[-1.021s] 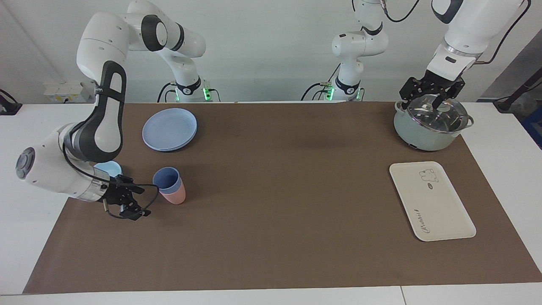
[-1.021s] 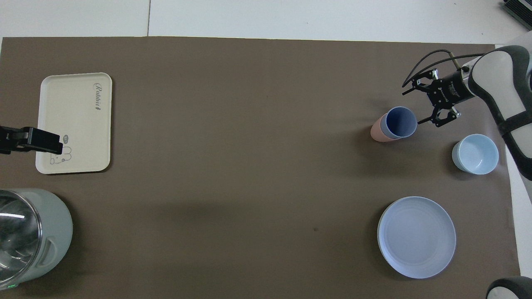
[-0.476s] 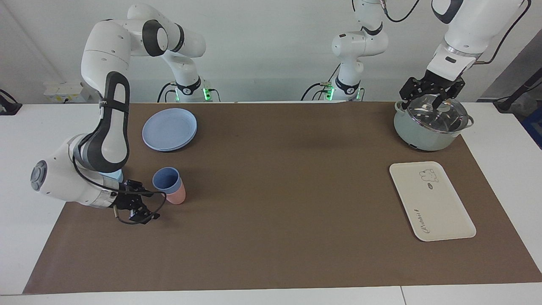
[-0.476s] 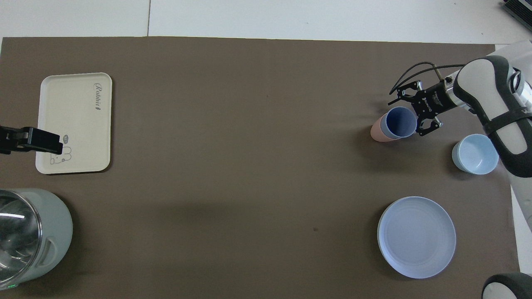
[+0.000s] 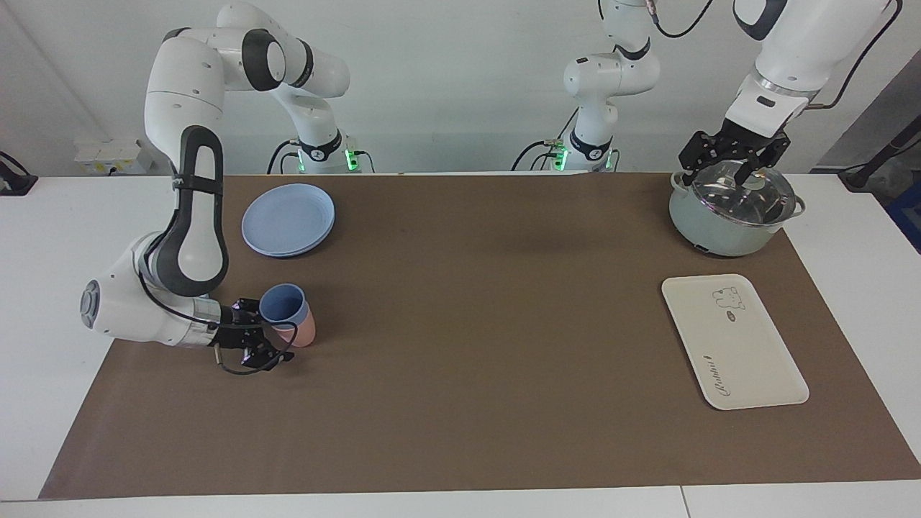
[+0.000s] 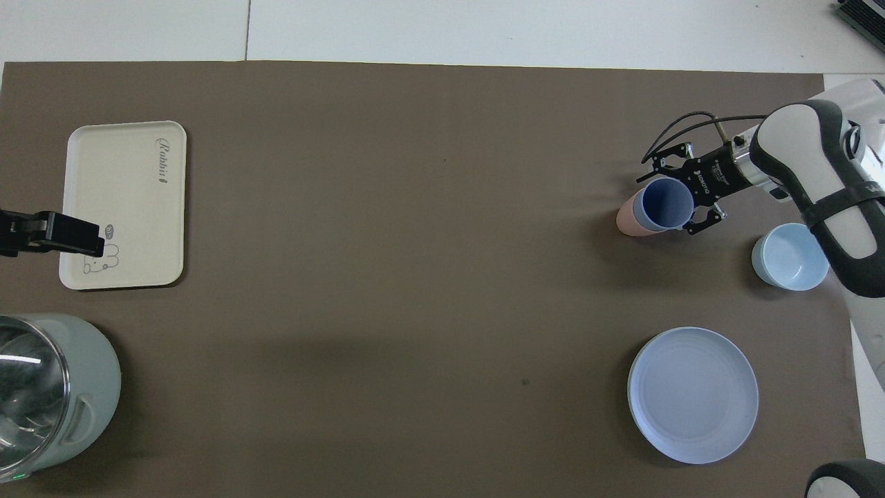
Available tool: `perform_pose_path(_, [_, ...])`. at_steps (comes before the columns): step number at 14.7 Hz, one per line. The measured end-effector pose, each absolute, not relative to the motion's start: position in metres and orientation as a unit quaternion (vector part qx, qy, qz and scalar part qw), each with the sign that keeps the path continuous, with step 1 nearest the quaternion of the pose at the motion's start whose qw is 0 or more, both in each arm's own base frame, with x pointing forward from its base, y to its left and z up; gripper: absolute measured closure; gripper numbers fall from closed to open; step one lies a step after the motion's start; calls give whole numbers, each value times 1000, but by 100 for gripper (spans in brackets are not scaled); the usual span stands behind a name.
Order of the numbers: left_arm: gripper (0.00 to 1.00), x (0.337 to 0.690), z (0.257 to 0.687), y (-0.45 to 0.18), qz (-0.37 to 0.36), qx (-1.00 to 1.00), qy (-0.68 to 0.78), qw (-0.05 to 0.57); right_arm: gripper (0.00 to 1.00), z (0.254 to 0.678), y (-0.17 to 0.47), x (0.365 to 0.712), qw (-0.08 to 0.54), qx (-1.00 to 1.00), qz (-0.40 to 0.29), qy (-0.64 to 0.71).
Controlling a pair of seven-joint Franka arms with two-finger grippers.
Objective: Place cup on tray
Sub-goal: 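Lower the right gripper and grasp the nested cups, then lift the cups with the right gripper while the left gripper reaches them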
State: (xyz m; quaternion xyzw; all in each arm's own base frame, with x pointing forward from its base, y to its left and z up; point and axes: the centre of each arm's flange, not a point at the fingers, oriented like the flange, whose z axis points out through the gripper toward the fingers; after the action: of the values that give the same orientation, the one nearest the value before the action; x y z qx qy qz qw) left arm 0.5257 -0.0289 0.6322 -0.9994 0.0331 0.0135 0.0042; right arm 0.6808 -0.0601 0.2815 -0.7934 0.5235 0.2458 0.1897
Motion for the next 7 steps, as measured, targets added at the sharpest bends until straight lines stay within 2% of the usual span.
perform_pose_path(7, [0,526,632,-29,14,-999,33,4,1,274,-47,668,214,-773,275,530])
